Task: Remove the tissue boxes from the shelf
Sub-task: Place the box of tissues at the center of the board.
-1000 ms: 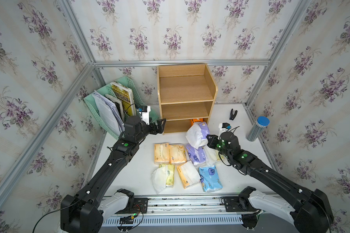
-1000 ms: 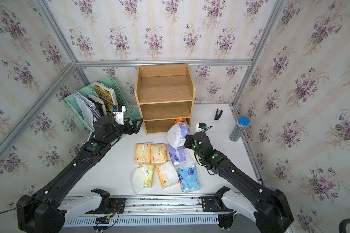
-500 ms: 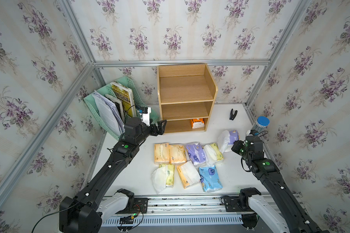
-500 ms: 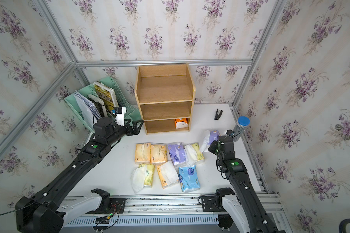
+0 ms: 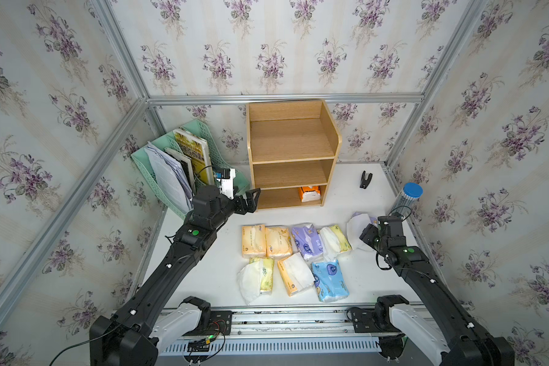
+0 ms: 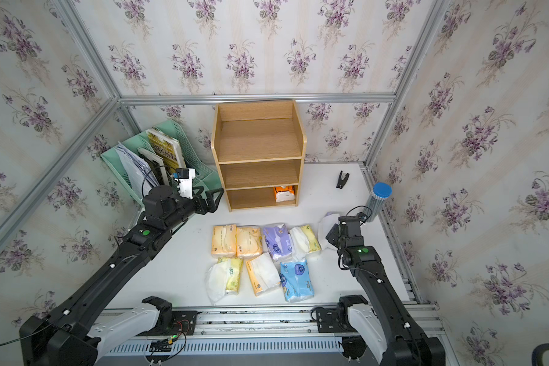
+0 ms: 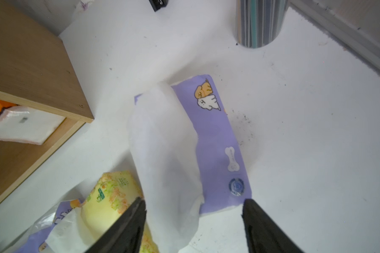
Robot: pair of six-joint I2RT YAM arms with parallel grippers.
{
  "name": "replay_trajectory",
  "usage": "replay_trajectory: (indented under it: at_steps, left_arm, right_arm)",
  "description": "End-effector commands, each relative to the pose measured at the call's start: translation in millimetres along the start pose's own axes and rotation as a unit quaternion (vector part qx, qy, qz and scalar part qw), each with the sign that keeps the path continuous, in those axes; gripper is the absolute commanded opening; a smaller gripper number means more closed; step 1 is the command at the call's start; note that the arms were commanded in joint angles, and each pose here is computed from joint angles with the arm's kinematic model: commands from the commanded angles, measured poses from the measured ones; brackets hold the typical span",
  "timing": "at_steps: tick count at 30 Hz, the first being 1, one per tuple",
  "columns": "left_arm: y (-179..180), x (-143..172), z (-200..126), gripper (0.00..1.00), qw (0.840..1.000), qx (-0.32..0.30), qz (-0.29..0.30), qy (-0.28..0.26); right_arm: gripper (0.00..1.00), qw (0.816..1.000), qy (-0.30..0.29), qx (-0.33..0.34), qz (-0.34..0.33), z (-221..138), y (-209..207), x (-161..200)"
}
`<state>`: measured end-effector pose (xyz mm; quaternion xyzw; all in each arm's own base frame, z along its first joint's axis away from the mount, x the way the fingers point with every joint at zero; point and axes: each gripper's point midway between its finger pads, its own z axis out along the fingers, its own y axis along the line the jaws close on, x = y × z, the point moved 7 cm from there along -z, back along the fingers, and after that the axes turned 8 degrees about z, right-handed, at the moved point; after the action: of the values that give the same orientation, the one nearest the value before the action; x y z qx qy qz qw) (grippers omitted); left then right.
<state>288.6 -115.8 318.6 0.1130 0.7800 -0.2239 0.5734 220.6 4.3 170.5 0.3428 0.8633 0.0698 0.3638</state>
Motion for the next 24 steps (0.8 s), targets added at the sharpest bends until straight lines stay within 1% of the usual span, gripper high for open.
replay_trajectory:
  at_steps: [1, 3, 5, 8, 12, 14, 16, 17, 20, 24]
  left_arm:
    - [-0.2, 0.7, -1.0, 0.99, 1.0, 0.0, 0.007, 0.0]
    - [-0.2, 1.4, -1.0, 0.99, 1.0, 0.0, 0.006, -0.001]
    - [0.1, 2.1, -0.7, 0.99, 1.0, 0.0, 0.006, 0.0]
    - [0.4, 3.8, -0.5, 0.99, 1.0, 0.0, 0.007, 0.003]
    - [1.1, 6.0, -1.2, 0.99, 1.0, -0.004, 0.013, 0.009]
    - [1.3, 6.8, -1.7, 0.99, 1.0, -0.005, 0.018, 0.011]
    - [1.7, 7.9, -1.3, 0.99, 1.0, -0.006, 0.022, 0.014]
    - [1.6, 7.2, -1.1, 0.99, 1.0, -0.006, 0.024, 0.014]
    - [2.3, 7.4, 0.9, 0.99, 1.0, -0.007, 0.025, 0.015]
    - [1.1, 4.8, 5.5, 0.99, 1.0, 0.001, 0.023, 0.014]
  right_arm:
    - [0.85, 0.999, -0.031, -0.002, 0.011, -8.7, 7.0, -15.7]
    - [0.87, 0.999, -0.034, -0.012, 0.002, -7.8, 16.4, -23.6]
    - [0.87, 1.0, -0.021, -0.003, -0.011, 3.6, 24.1, -28.8]
    - [0.85, 0.999, 0.003, 0.028, -0.032, 32.2, 28.4, -32.2]
    - [0.83, 0.997, 0.033, 0.045, -0.052, 70.5, 30.4, -28.6]
    - [0.8, 0.995, 0.054, 0.056, -0.06, 87.0, 30.2, -23.7]
    - [0.73, 0.994, 0.081, 0.044, -0.064, 97.6, 31.7, -14.7]
    - [0.69, 0.993, 0.093, 0.032, -0.062, 100.9, 32.2, -8.9]
    - [0.61, 0.993, 0.107, 0.005, -0.053, 100.5, 29.6, 4.5]
    - [0.56, 0.992, 0.113, -0.017, -0.059, 89.7, 28.2, 18.4]
